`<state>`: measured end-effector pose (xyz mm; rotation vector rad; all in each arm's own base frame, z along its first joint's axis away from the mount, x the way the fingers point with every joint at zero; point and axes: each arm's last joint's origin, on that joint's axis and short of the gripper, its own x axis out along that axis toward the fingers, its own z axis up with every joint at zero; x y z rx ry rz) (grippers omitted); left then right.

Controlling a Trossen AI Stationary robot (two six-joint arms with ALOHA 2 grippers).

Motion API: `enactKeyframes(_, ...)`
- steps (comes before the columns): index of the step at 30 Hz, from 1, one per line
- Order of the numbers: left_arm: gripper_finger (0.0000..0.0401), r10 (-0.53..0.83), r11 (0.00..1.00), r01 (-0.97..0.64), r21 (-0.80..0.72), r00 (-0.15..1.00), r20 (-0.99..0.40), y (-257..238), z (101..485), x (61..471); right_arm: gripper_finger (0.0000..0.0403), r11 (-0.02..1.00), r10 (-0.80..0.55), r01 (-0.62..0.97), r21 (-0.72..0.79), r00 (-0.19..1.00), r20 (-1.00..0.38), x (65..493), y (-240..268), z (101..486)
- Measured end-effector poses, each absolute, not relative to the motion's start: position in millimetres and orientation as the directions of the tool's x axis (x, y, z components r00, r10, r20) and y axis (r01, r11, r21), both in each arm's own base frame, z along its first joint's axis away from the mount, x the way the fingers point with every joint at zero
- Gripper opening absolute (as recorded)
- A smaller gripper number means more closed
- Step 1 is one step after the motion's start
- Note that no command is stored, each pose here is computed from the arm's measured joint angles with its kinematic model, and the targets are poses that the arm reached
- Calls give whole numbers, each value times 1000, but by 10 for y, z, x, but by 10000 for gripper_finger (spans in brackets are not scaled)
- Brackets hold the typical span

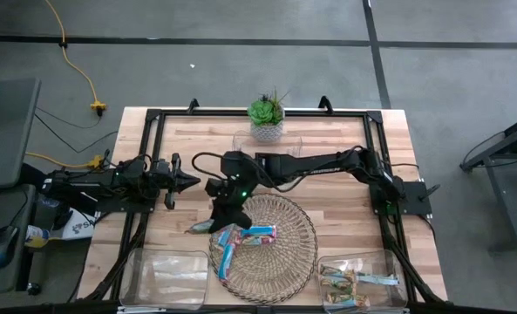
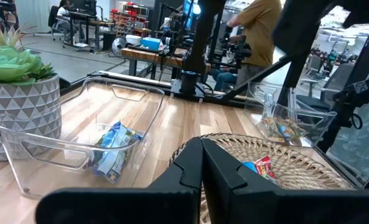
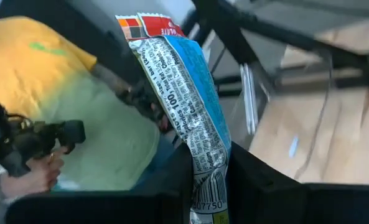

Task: Pick and place Granola Bars by type
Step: Put the red granola bar into the bottom left transparent bin

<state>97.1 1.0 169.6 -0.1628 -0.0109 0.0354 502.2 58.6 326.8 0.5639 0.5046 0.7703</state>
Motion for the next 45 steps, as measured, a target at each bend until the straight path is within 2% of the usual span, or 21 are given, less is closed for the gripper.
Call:
enactKeyframes(16,1,36,986,-34,-162,999,8,10,1696,971,62,749,566,-516,416,825,5,5065,943,3544)
enactKeyframes(28,1,36,986,-34,-162,999,8,10,1696,971,62,825,478,-468,316,877,53,4970,1424,3591)
enactKeyframes(33,1,36,986,-34,-162,999,8,10,1695,971,62,820,475,-485,304,873,113,4916,1690,3599)
enactKeyframes(37,1,36,986,-34,-162,999,8,10,1695,971,62,820,462,-477,318,878,127,4956,1913,3417)
enactKeyframes(45,1,36,986,-34,-162,999,7,10,1695,971,62,805,455,-439,399,889,59,5109,2168,2860)
